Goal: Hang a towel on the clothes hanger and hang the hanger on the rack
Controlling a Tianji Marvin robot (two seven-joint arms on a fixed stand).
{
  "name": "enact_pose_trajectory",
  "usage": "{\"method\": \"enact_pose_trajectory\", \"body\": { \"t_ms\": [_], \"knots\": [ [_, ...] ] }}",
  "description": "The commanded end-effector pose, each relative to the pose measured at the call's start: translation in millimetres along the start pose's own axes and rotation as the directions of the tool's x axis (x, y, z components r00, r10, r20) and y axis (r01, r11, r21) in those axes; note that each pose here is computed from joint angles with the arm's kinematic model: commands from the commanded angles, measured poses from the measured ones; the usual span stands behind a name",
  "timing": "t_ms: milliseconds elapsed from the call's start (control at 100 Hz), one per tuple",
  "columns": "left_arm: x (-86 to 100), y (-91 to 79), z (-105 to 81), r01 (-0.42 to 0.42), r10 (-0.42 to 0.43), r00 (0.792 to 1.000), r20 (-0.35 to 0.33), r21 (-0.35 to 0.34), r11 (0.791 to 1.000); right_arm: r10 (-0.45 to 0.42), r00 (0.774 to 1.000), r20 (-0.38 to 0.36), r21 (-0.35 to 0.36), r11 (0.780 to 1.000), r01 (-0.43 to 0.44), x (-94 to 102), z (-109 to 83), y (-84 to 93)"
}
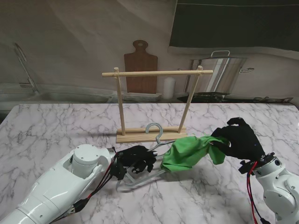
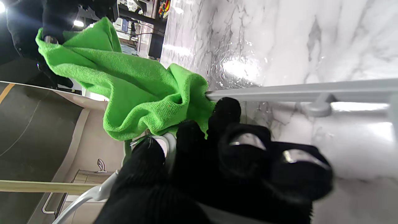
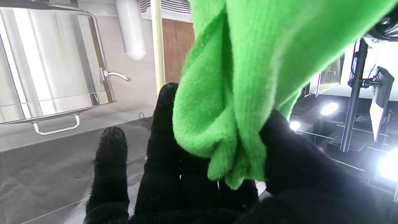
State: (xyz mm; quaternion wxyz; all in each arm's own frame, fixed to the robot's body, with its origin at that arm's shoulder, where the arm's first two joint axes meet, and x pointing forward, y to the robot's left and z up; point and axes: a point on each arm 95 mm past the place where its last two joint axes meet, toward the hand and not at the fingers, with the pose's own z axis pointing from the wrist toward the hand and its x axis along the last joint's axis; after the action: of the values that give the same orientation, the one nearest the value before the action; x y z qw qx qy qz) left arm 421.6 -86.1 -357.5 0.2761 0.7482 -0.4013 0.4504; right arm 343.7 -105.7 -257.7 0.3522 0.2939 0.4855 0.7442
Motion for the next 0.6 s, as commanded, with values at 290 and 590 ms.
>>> {"method": "enact_pose_trajectory", "body": {
  "t_ms": [290, 590],
  "knots": [
    [0.4, -10.7, 2.2, 0.008, -0.009, 1.000, 0.022, 0.034, 0.999, 0.031, 0.999, -0.023, 0.075, 0.997, -0.029, 14.4, -1.4, 2.4],
    [16.3, 4.2, -4.0, -0.073, 0.073, 0.997, -0.027, -0.022, 0.997, 0.036, 0.999, -0.030, 0.155, 0.987, -0.031, 19.1, 18.6, -5.0]
  ]
}}
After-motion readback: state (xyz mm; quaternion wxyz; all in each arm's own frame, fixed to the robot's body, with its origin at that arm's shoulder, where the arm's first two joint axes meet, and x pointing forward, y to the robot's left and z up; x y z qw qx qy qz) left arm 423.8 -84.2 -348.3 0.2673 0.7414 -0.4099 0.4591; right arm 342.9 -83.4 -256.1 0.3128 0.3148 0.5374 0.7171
